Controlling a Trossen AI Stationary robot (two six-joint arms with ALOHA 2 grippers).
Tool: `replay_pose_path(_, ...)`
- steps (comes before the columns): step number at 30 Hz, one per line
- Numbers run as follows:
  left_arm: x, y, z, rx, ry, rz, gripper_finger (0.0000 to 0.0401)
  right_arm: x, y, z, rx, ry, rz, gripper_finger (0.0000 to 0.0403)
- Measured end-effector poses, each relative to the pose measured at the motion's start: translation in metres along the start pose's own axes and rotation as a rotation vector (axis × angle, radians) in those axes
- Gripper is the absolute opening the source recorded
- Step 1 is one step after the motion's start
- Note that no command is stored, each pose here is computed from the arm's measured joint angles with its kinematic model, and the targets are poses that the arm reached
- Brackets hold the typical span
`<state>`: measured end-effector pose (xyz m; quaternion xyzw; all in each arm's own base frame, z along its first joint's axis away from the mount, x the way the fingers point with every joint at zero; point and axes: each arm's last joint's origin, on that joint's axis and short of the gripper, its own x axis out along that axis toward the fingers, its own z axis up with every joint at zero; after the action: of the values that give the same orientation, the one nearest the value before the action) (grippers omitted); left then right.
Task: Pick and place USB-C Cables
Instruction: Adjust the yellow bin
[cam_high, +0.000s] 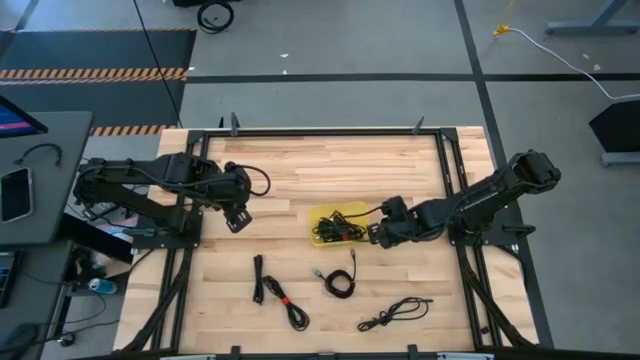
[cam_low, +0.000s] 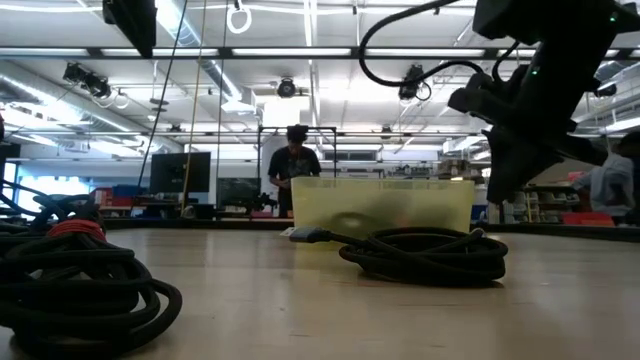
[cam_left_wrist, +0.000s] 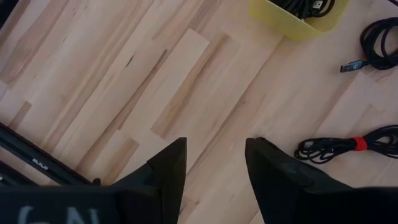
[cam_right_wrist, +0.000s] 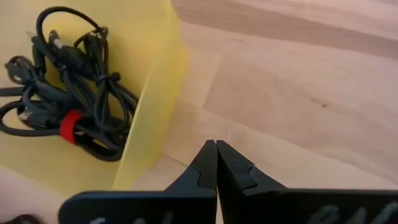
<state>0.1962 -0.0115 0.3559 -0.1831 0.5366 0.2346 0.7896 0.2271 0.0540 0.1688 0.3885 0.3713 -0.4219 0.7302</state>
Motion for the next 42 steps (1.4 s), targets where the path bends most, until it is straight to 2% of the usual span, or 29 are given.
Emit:
replay_pose_path(5,0.0,-0.001,0.001,-0.001,-0.008,-0.006,0.0172,-0.003,0.005,-0.004,0.03,-0.066,0.046,0.0)
replay_pose_path(12,0.0,-0.002,0.002,-0.004,-0.024,-0.014,0.0172,-0.001,0.001,0.0,0.024,-0.147,0.021,0.0)
replay_pose_path(24,0.0,-0.002,0.002,-0.005,-0.026,-0.015,0.0172,0.014,-0.005,-0.007,0.094,-0.114,0.103,0.0)
replay_pose_path(34,0.0,-0.002,0.002,0.005,-0.029,-0.013,0.0172,0.012,0.004,-0.006,0.131,-0.111,0.193,0.0)
replay_pose_path(42,0.0,-0.002,0.004,0.018,-0.041,-0.022,0.0172,0.028,0.011,-0.015,0.136,-0.114,0.196,0.0)
